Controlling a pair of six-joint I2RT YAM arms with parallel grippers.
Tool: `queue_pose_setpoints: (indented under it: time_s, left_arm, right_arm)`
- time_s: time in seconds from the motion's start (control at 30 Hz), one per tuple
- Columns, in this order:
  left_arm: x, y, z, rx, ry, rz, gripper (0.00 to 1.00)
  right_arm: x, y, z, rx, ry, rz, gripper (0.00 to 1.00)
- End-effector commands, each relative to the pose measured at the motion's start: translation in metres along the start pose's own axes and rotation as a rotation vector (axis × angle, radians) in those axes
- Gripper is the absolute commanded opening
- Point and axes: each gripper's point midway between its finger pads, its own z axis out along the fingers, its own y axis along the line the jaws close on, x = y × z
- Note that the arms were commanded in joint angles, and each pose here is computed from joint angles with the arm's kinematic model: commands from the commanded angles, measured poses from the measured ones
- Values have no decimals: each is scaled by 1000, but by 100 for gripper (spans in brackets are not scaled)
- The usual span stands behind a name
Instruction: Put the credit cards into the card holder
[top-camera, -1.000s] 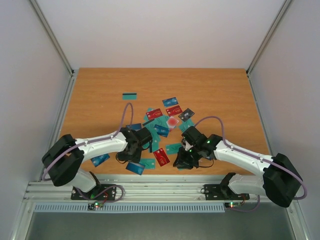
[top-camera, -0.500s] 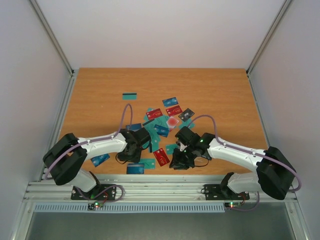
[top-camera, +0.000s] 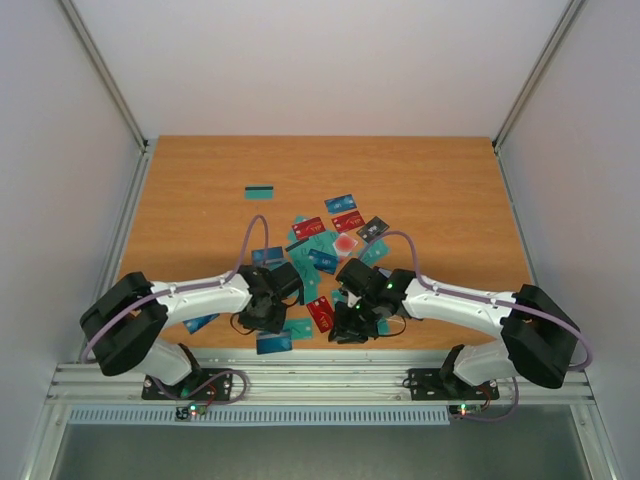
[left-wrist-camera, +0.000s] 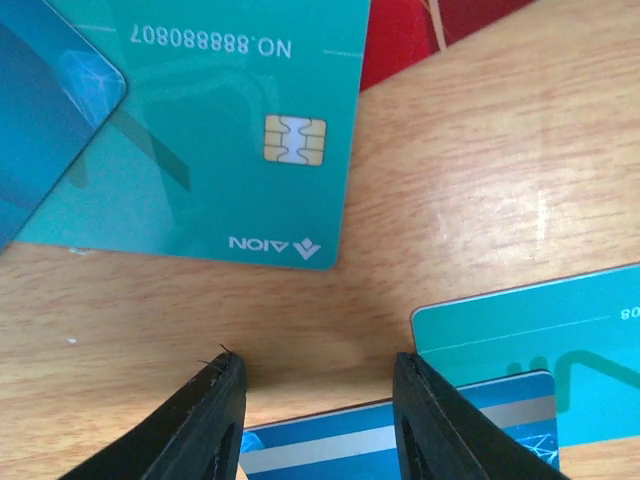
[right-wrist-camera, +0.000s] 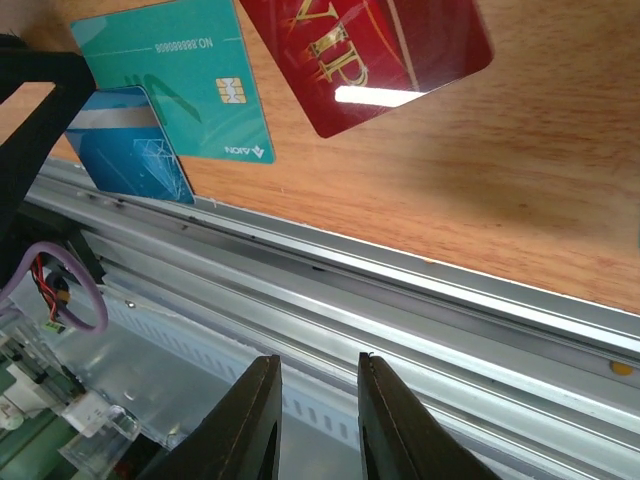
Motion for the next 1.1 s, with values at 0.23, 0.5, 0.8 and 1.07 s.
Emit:
queue_pose_setpoints:
  time_s: [0.23, 0.5, 0.8, 1.07]
  left_arm:
    - [24, 2, 9, 20, 71, -16, 42]
    - [7, 3, -16, -11, 4, 8, 46]
    - [17, 11, -44, 26, -15, 17, 35]
    - [34, 7, -21, 29, 96, 6, 28]
  right_arm:
    - [-2, 17, 9, -25, -18, -17, 24]
    - [8, 41, 33, -133, 8, -58, 38]
    - [11, 52, 51, -172, 5, -80, 46]
    - [6, 55, 69, -195, 31, -64, 48]
